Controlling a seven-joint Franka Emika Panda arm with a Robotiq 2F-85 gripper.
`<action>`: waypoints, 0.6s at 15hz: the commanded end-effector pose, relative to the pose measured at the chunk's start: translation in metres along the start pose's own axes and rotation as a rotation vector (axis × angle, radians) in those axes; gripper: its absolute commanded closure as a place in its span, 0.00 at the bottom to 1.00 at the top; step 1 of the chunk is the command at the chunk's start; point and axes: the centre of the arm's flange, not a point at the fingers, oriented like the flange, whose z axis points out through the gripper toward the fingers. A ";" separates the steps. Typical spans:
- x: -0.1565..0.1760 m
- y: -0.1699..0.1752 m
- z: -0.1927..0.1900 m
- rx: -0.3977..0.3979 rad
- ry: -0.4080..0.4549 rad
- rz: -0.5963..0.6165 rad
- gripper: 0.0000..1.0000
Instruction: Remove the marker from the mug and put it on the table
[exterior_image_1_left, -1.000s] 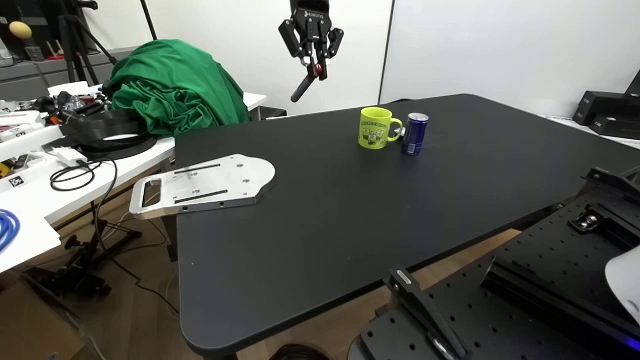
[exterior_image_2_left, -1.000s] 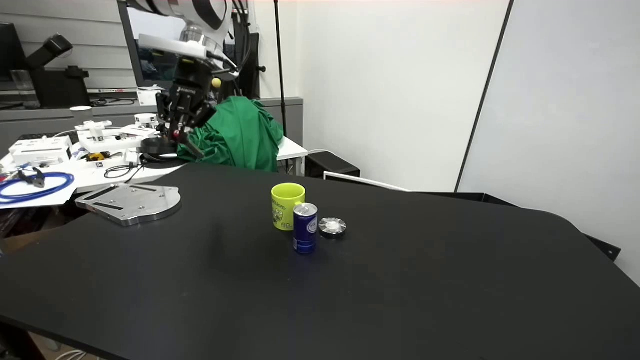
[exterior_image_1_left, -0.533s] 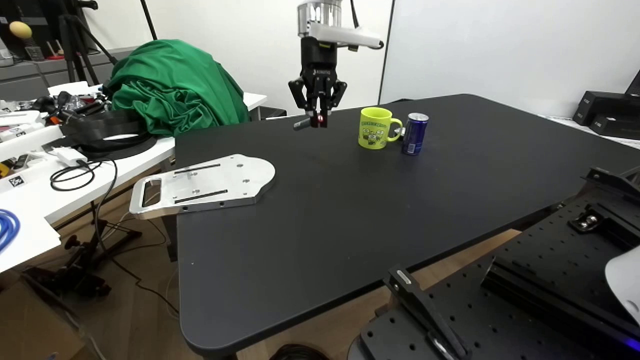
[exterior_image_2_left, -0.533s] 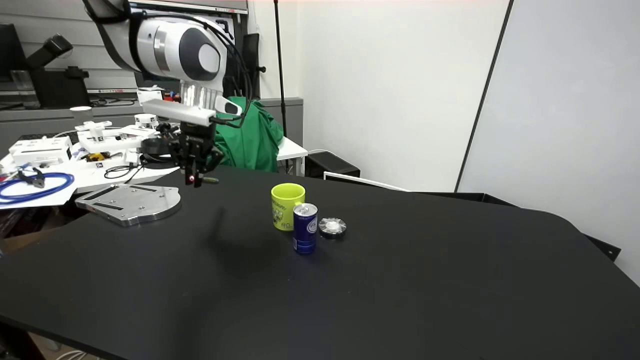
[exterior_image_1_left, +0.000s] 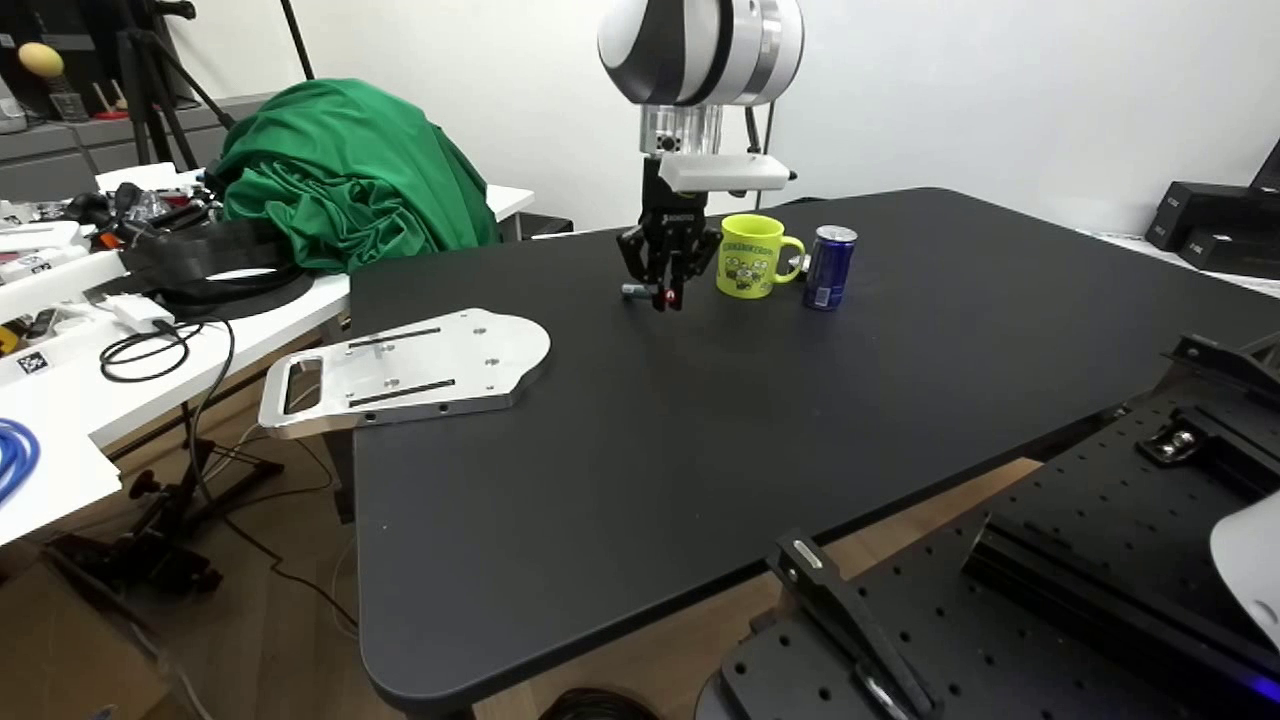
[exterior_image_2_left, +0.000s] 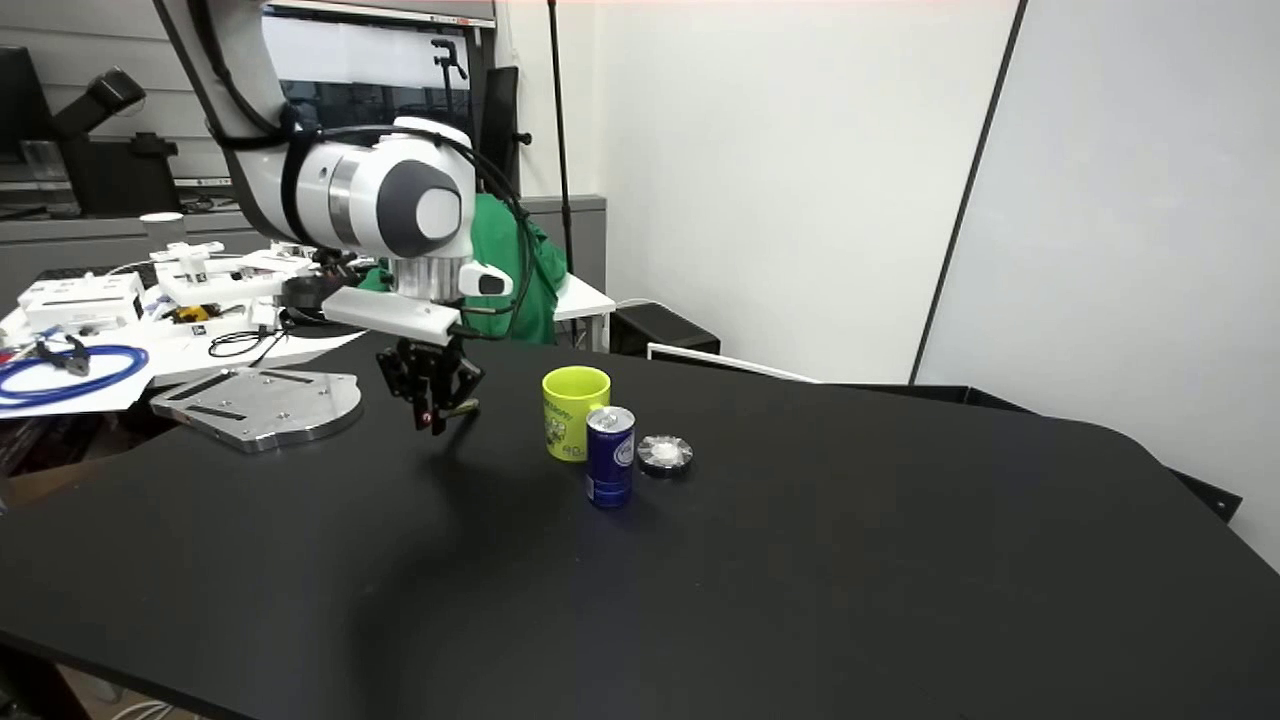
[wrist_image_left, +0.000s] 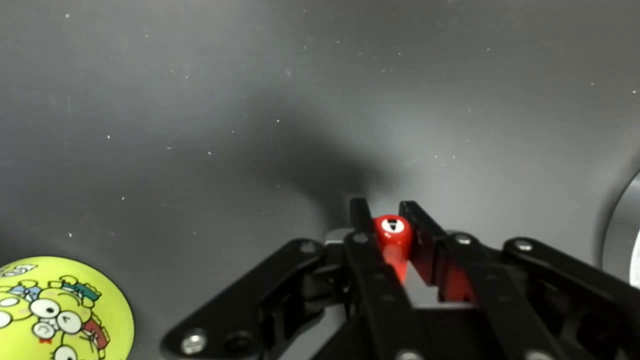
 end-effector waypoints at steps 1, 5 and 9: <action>-0.007 0.001 0.009 -0.021 0.023 0.014 0.95; -0.001 -0.007 -0.003 -0.028 0.049 0.007 0.40; 0.010 -0.016 -0.037 -0.042 0.060 0.019 0.14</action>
